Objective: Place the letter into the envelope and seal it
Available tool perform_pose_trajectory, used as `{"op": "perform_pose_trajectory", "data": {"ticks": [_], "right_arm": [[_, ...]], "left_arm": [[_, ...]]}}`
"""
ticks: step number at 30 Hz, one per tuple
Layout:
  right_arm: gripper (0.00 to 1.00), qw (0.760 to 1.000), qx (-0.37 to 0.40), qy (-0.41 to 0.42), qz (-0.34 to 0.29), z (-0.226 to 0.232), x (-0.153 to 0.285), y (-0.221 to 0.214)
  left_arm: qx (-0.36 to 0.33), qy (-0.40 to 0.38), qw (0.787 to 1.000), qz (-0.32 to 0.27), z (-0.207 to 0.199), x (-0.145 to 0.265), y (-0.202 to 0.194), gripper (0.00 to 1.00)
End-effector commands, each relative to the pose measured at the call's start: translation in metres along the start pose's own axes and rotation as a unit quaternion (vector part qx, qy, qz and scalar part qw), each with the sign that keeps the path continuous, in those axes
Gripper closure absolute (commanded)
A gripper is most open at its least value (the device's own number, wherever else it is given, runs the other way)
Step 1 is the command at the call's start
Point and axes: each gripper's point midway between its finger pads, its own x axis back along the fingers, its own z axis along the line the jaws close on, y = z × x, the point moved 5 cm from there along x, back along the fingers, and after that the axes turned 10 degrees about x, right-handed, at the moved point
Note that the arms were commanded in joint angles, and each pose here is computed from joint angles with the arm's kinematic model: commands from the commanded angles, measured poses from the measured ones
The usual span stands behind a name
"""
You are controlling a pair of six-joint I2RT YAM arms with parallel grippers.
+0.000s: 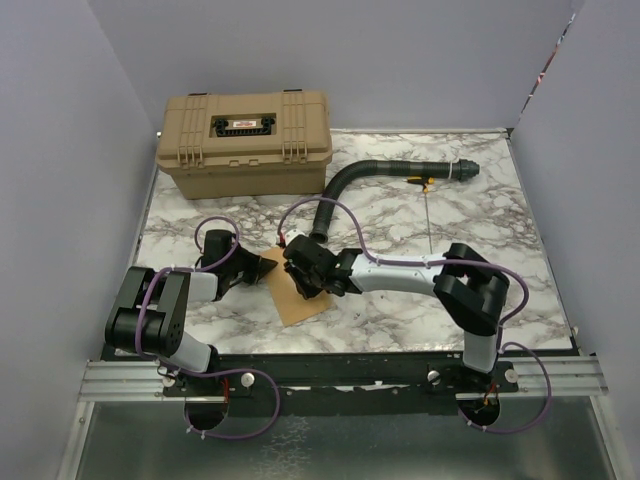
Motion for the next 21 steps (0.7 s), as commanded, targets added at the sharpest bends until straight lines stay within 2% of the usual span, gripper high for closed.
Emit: {"op": "perform_pose_trajectory", "data": {"ticks": [1,12,16,21], "right_arm": [[0.99,0.999,0.016,-0.009,0.03,0.0,-0.007,-0.003],[0.99,0.998,-0.004,-0.063,0.031,-0.035,-0.043,0.023],[0.99,0.998,0.009,-0.048,0.032,-0.032,-0.041,0.025],[0.99,0.998,0.037,-0.03,0.046,-0.011,-0.027,0.006]], "left_arm": [[0.025,0.163,0.985,-0.046,0.079,0.004,0.007,1.0],[0.024,0.163,0.985,-0.044,0.081,0.006,0.006,1.0],[0.022,0.164,0.985,-0.042,0.082,0.006,0.005,1.0],[0.022,0.166,0.985,-0.042,0.082,0.005,0.006,1.0]]}}
